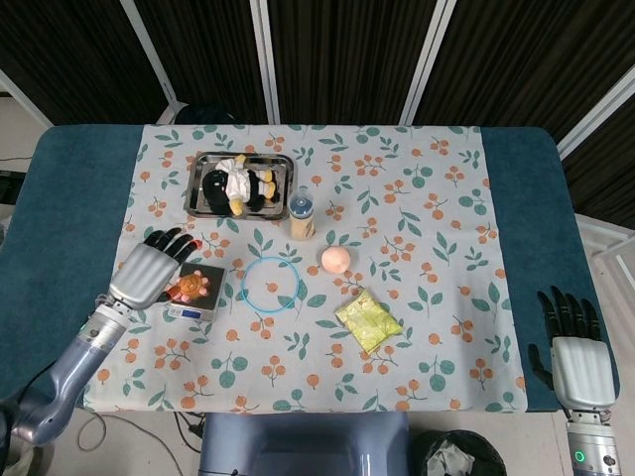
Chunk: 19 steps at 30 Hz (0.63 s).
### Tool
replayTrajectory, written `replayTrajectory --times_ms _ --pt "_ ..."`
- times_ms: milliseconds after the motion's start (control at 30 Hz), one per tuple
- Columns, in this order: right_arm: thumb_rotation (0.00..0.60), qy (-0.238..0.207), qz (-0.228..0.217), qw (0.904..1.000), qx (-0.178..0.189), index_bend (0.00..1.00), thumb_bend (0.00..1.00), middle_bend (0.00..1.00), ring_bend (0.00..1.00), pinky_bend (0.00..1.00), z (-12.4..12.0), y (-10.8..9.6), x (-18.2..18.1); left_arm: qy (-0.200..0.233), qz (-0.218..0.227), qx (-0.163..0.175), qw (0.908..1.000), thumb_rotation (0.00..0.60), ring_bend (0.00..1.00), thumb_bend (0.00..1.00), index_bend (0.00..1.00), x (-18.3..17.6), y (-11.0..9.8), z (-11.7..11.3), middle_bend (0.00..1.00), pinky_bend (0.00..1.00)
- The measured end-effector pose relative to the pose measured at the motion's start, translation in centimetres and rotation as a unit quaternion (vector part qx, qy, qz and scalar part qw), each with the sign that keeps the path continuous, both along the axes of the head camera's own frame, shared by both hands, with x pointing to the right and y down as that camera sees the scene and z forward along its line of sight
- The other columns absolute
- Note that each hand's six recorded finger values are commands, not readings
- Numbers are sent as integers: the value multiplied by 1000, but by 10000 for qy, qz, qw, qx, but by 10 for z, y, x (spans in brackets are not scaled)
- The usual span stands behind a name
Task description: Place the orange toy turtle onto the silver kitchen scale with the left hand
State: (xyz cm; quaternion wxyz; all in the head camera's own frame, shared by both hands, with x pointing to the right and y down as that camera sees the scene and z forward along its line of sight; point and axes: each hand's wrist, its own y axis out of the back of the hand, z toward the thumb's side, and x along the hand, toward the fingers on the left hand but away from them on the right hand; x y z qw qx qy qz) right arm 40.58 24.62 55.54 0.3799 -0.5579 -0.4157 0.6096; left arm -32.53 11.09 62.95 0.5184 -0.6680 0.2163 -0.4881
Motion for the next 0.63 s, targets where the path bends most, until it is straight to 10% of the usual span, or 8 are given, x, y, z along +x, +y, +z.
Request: replayTrajectory --times_ms 200,633 --pt "600 -13 33 10000 85 6 501 0 14 0 -4 -1 2 374 -531 595 9961 600 61 74 125 -46 27 -46 99 178" --pt "600 -29 38 9998 170 6 501 0 14 0 -9 0 2 420 -1446 360 9879 600 47 46 102 -148 84 -81 78 133"
